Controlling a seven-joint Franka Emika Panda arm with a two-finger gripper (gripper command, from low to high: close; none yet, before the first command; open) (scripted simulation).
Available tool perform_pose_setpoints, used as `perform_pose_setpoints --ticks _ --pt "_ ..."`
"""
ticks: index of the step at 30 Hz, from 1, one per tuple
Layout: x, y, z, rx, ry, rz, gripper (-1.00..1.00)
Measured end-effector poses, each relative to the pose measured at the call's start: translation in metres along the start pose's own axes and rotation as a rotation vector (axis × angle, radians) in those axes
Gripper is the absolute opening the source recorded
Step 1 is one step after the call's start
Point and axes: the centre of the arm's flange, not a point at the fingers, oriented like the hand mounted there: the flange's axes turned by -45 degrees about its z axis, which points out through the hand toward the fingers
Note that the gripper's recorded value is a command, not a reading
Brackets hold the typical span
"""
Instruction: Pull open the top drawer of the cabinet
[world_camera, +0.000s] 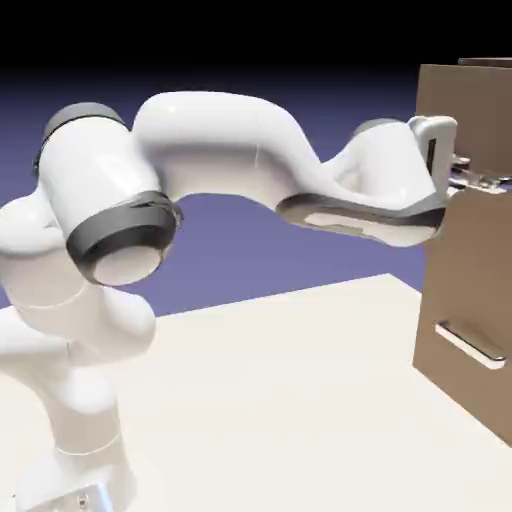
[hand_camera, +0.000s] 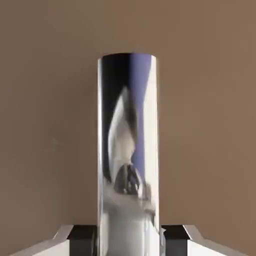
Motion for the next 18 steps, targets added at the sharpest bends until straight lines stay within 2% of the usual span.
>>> perform_pose_setpoints --ticks 11,18 --pt "-0.001 -0.004 0.001 0.012 0.002 0.000 -1.00" --pt "0.000 0.002 -0.035 0.005 0.004 0.004 -1.00"
